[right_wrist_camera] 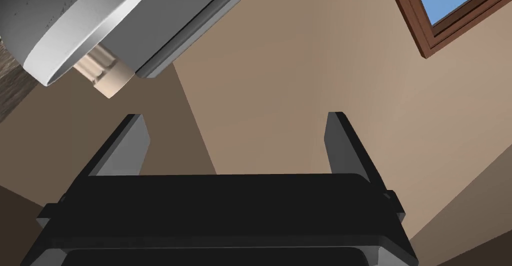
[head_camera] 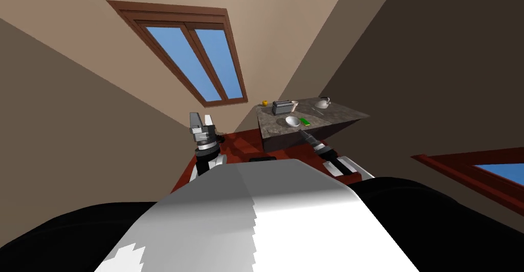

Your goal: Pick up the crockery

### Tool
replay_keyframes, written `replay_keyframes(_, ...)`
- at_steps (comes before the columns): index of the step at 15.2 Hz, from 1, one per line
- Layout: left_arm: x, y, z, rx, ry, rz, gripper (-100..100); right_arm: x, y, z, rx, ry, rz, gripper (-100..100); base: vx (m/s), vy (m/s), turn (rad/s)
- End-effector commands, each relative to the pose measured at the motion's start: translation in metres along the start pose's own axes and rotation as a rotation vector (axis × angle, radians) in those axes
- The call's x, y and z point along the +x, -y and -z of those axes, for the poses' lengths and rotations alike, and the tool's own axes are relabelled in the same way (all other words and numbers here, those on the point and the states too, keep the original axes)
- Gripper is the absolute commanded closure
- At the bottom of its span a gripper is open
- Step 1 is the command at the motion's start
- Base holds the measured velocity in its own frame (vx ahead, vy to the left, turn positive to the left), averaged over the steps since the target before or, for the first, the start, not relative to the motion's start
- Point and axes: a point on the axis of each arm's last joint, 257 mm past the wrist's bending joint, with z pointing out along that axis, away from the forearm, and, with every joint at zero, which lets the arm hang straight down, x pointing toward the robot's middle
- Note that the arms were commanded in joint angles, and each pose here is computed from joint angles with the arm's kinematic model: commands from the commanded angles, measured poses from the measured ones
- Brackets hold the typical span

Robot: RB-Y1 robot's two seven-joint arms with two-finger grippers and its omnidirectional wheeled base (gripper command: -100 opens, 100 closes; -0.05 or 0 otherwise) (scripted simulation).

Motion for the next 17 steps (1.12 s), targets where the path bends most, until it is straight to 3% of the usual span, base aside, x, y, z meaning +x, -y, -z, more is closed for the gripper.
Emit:
replay_keyframes(1, 0.0, 0.0, 0.0, 0.0, 0.0, 0.0, 0, 0.001, 0.023, 0.014, 0.047, -0.054, 0.068, -100, 0.0, 0.108, 0.136)
replay_keyframes(2, 0.0, 0.0, 0.0, 0.0, 0.0, 0.0, 0, 0.0, 0.023, 0.013, 0.043, -0.067, 0.081, -100, -0.001, 0.115, 0.142)
replay_keyframes(3, 0.0, 0.0, 0.0, 0.0, 0.0, 0.0, 0, 0.001, 0.042, 0.025, 0.084, -0.101, 0.127, -100, 0.014, 0.14, 0.202)
replay_keyframes(5, 0.0, 0.0, 0.0, 0.0, 0.0, 0.0, 0, -0.001, 0.042, 0.023, 0.078, -0.122, 0.148, -100, 0.012, 0.115, 0.123)
replay_keyframes(8, 0.0, 0.0, 0.0, 0.0, 0.0, 0.0, 0, -0.004, 0.08, 0.049, 0.153, -0.213, 0.259, -100, 0.02, 0.113, 0.176)
replay_keyframes(10, 0.0, 0.0, 0.0, 0.0, 0.0, 0.0, 0, -0.007, 0.079, 0.047, 0.146, -0.232, 0.279, -100, 0.017, 0.103, 0.115)
replay_keyframes(11, 0.0, 0.0, 0.0, 0.0, 0.0, 0.0, 0, -0.01, 0.097, 0.06, 0.182, -0.277, 0.331, -100, 0.021, 0.085, 0.139)
replay_keyframes(12, 0.0, 0.0, 0.0, 0.0, 0.0, 0.0, 0, -0.012, 0.097, 0.059, 0.177, -0.288, 0.343, -100, 0.024, 0.087, 0.166)
replay_keyframes(13, 0.0, 0.0, 0.0, 0.0, 0.0, 0.0, 0, -0.014, 0.114, 0.073, 0.213, -0.329, 0.388, -100, 0.035, 0.108, 0.232)
replay_keyframes(15, 0.0, 0.0, 0.0, 0.0, 0.0, 0.0, 0, -0.017, 0.113, 0.071, 0.206, -0.344, 0.405, -100, 0.03, 0.09, 0.097)
replay_keyframes(16, 0.0, 0.0, 0.0, 0.0, 0.0, 0.0, 0, -0.022, 0.129, 0.085, 0.237, -0.394, 0.458, -100, 0.025, 0.078, 0.098)
replay_keyframes(17, 0.0, 0.0, 0.0, 0.0, 0.0, 0.0, 0, -0.023, 0.129, 0.083, 0.233, -0.401, 0.466, -100, 0.031, 0.082, 0.145)
